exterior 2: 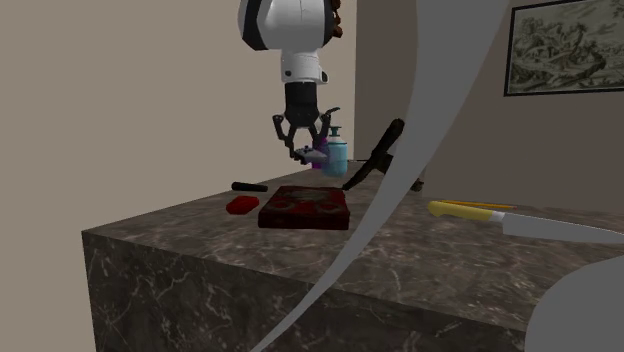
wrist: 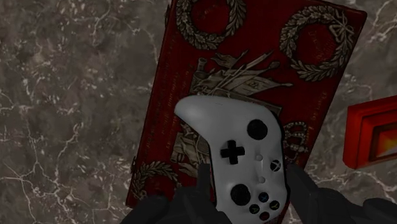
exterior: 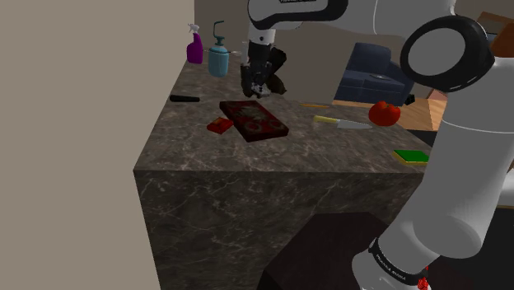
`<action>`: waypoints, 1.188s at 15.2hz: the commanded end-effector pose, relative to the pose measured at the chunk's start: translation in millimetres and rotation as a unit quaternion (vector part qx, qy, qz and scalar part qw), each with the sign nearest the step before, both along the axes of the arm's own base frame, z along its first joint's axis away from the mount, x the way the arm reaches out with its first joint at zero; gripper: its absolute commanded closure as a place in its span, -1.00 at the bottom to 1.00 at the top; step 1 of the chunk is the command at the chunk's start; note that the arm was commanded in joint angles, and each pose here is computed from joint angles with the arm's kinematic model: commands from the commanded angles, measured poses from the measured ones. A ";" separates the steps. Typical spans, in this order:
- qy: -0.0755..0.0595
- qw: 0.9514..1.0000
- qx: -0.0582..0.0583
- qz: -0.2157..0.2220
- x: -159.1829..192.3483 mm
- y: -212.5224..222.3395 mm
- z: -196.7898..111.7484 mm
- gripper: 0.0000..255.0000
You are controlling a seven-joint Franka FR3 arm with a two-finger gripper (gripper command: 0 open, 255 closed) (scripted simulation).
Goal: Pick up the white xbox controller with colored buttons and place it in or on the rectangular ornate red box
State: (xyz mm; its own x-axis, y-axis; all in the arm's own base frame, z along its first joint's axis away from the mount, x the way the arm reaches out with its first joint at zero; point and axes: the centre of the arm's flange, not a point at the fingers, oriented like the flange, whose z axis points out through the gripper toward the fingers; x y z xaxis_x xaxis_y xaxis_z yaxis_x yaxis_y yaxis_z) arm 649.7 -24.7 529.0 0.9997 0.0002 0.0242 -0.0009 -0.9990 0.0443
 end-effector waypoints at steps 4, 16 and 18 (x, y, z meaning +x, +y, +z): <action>0.000 1.000 0.000 0.000 3.0 -1.3 -26.8 1.00; 0.000 1.000 0.000 0.000 3.0 -1.3 -74.3 1.00; 0.000 1.000 0.000 0.000 3.0 -1.3 -74.3 1.00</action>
